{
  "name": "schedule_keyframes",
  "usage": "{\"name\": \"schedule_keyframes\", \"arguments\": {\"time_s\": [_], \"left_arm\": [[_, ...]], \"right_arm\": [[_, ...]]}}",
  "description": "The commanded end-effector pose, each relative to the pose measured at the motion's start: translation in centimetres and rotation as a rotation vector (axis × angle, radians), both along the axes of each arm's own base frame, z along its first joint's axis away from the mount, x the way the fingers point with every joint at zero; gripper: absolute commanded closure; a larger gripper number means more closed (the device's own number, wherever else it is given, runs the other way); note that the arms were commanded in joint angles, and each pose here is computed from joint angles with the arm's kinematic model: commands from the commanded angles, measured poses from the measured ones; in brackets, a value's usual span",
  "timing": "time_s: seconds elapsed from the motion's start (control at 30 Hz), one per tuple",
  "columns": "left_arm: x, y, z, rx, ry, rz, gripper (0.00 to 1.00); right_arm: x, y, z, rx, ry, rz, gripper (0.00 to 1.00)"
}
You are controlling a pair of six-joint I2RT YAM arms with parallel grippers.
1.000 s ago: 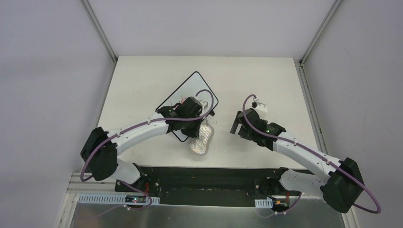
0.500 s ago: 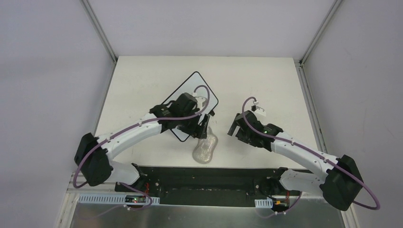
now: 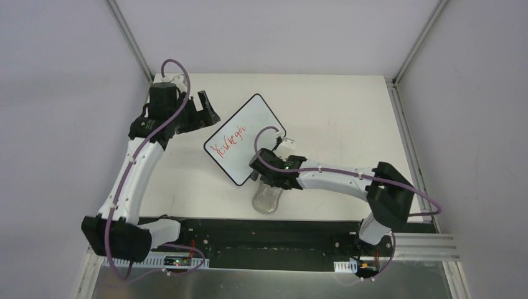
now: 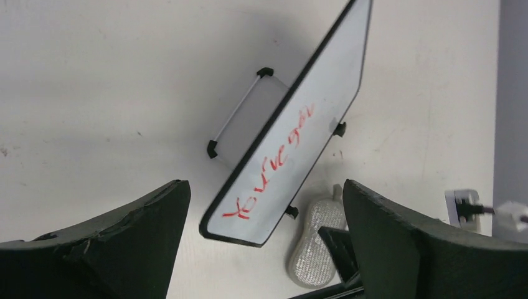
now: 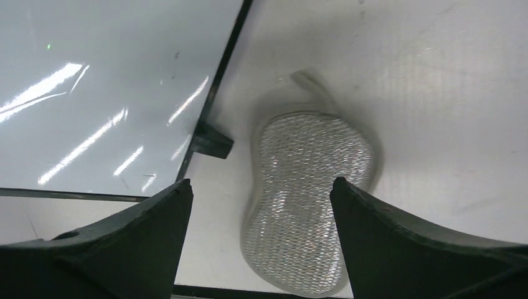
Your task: Erase the whiteboard
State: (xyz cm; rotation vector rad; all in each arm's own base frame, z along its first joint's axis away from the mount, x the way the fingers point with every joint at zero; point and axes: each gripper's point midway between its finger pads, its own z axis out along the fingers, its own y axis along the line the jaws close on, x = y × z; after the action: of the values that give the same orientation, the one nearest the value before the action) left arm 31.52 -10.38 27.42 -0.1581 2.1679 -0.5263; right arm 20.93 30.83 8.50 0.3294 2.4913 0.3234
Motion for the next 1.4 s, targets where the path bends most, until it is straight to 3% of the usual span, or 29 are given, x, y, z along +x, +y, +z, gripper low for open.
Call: {"name": "schedule_keyframes", "arguments": {"time_s": [0.0,0.13,0.33,0.6,0.73,0.83,1.13,1.37], "left_arm": [[1.7,0.4,-3.6,0.014,0.150,-0.041,0.06],[2.2,-0.2,-5.1,-0.056,0.172,-0.055,0.11],[2.1,-0.1,-6.7,-0.061,0.215,-0.034,0.20],[1.4,-0.9,-8.7,-0.117,0.279,-0.041,0.26],[1.1,-1.3,-9.3,-0.146,0.289,-0.033,0.26],[0.9,-1.4,-9.4,-0.145,0.292,-0.031,0.27],[-0.3,-1.7,-10.1,-0.124,0.301,-0.016,0.38],[-1.7,-2.5,-11.2,-0.213,0.293,-0.012,0.46]], "right_arm": [[-0.1,4.1,0.3,-0.005,-0.044,-0.014,0.17],[-0.9,5.8,-1.3,-0.111,-0.039,0.003,0.23],[-1.9,5.9,-2.6,-0.291,-0.061,0.032,0.28],[-3.2,4.4,-5.3,-0.361,-0.036,0.024,0.32],[-3.9,3.4,-6.5,-0.396,-0.023,0.024,0.40],[-4.4,2.5,-6.5,-0.424,-0.028,0.056,0.41],[-5.5,-0.2,-5.6,-0.396,-0.035,0.184,0.40],[-5.8,-0.7,-5.0,-0.331,-0.046,0.247,0.39]]}}
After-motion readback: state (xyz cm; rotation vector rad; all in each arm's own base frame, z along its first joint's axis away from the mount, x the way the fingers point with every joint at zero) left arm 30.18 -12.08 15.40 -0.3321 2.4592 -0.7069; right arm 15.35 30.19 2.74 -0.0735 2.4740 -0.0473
